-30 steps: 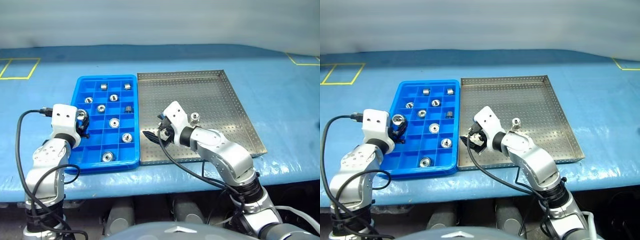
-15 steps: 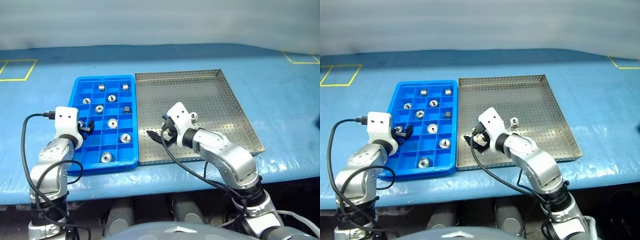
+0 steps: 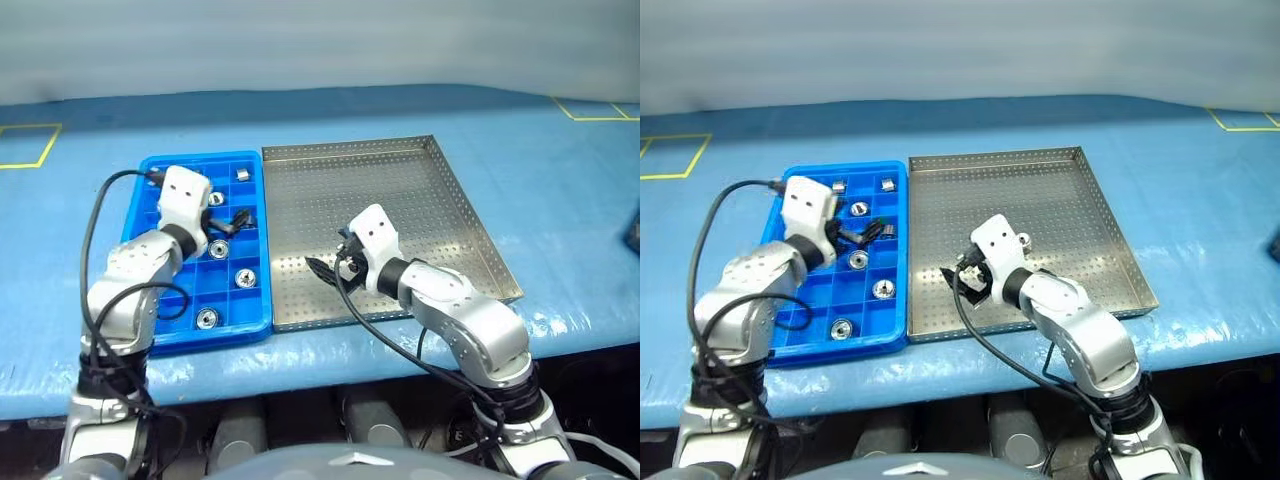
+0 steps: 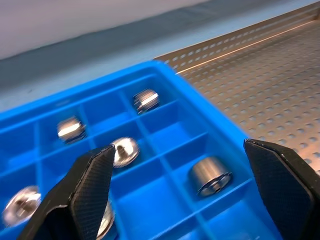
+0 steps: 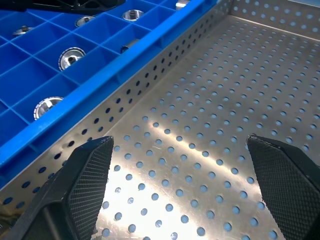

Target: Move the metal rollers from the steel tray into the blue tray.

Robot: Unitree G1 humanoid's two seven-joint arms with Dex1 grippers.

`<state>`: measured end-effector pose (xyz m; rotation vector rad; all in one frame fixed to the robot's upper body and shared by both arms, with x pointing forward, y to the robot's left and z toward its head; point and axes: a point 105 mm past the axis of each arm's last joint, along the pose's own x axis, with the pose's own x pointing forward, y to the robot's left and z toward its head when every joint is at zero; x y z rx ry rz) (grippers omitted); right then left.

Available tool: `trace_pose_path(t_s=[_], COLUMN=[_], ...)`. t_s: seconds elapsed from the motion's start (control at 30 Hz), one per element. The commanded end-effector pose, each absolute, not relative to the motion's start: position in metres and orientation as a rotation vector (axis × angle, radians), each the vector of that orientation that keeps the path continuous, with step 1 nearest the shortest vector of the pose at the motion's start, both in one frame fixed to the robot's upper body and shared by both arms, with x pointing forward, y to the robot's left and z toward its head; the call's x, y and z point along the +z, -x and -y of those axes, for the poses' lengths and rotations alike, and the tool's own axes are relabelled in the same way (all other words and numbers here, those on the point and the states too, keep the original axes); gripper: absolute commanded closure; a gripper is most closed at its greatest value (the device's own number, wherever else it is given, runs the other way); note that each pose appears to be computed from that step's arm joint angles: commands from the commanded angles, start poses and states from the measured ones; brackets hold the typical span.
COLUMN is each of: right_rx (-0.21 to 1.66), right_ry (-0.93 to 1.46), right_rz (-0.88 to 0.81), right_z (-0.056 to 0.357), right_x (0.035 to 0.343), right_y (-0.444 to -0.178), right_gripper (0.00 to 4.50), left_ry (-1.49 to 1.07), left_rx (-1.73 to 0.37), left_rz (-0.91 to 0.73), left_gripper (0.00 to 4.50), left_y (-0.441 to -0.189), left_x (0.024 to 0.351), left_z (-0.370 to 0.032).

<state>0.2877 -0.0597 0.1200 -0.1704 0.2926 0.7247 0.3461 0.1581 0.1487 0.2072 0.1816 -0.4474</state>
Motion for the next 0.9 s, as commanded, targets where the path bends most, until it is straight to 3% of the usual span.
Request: trace_pose_path(t_s=[0.03,0.37,0.9], right_rx=[0.655,0.489,0.403], right_ry=[0.19,0.175,0.141], right_rz=[-0.255,-0.28,-0.276], right_z=[0.075,0.107,0.116], right_x=[0.128,0.122,0.122], right_y=[-0.287,-0.275,-0.266], right_gripper=[0.0,0.0,0.0], left_ry=[-0.252,-0.363,-0.387], left_rx=[-0.643,-0.956,-0.81], left_rz=[-0.153,-0.199,-0.296], left_gripper=[0.03,0.03,0.03], left_y=[-0.35,-0.368,-0.409], left_x=[0.157,0.139,0.095], left_z=[-0.123,-0.05,-0.028])
